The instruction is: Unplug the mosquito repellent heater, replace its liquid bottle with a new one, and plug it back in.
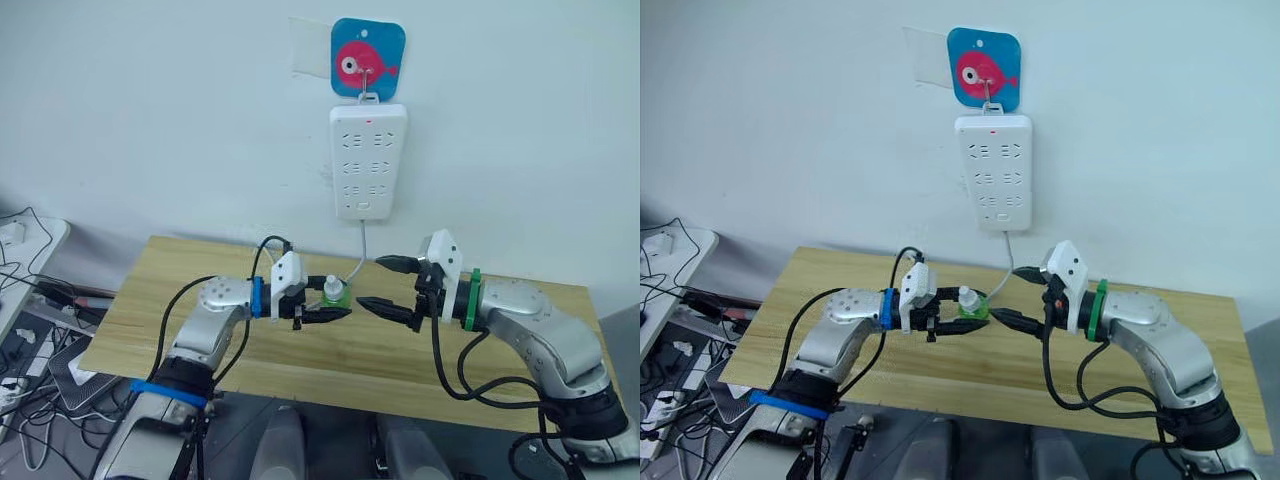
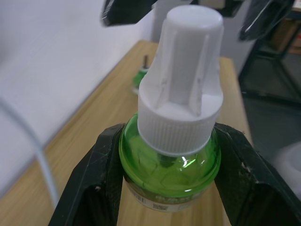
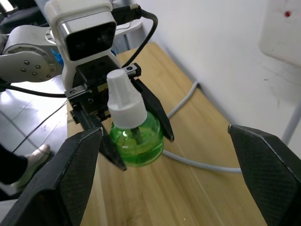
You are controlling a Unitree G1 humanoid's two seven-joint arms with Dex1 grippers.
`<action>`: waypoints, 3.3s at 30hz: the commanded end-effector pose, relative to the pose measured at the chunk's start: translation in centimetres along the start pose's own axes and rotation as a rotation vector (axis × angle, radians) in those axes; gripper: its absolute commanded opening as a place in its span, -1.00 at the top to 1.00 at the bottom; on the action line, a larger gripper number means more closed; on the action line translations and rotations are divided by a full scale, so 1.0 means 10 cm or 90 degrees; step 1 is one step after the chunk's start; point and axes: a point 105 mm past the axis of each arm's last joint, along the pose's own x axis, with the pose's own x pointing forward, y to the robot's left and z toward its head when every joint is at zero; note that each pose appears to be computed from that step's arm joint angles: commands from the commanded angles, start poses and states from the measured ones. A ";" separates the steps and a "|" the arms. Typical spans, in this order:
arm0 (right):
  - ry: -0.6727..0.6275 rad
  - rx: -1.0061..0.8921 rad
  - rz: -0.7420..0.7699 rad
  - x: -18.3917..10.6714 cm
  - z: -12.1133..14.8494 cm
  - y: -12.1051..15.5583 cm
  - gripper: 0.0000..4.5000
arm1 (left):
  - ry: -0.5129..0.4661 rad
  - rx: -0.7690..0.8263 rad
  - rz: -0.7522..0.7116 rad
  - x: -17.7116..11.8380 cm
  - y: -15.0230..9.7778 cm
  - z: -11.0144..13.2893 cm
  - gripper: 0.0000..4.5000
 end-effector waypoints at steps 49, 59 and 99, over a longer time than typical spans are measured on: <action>0.045 -0.158 0.446 0.26 0.22 -0.04 -0.07 | 0.014 0.071 -0.231 0.16 -0.13 0.23 0.00; 0.052 -0.127 0.234 -0.23 0.14 -0.19 -0.99 | 0.000 0.063 -0.174 0.23 0.02 0.23 0.00; -0.048 -0.022 -0.083 0.19 0.05 0.15 -0.33 | 0.011 0.082 -0.113 0.28 0.22 0.20 0.00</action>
